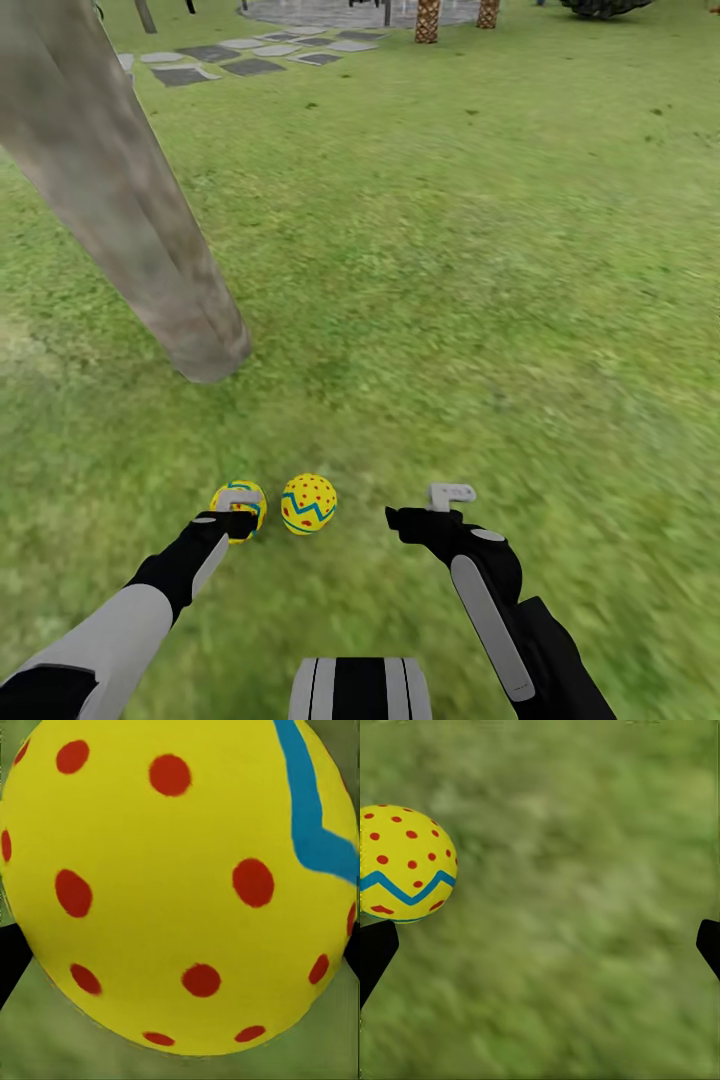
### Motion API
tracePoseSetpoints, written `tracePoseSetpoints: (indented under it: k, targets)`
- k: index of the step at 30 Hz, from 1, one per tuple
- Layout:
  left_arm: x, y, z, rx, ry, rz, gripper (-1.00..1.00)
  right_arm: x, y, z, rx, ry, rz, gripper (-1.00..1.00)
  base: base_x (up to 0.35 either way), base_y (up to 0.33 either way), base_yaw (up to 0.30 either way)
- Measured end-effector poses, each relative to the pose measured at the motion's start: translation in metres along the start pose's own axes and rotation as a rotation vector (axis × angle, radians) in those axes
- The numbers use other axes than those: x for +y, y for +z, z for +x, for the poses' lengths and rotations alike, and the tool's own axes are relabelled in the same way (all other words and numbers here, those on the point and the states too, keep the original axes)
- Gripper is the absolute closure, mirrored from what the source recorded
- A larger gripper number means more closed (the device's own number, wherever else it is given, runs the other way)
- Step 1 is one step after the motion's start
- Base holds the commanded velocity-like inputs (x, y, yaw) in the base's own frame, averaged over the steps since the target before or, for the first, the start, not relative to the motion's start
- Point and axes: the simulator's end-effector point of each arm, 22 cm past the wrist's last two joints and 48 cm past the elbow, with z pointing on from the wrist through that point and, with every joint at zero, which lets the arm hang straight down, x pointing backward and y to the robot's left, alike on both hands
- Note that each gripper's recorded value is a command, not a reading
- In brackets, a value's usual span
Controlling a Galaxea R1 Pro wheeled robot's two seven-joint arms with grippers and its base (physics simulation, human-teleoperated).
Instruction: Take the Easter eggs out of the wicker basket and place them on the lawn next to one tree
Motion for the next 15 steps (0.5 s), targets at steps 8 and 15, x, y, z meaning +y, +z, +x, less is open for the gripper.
tracePoseSetpoints:
  k: [8, 15]
  targets:
    - [0.001, -0.008, -0.011, -0.019, -0.004, 0.000, -1.00, 0.002, -0.008, -0.008, -0.019, -0.003, -0.003, -1.00, 0.000, 0.000, 0.000]
    - [0.003, -0.014, -0.019, -0.035, -0.006, -0.001, -1.00, 0.004, -0.014, -0.014, -0.035, -0.006, -0.005, -1.00, 0.000, 0.000, 0.000]
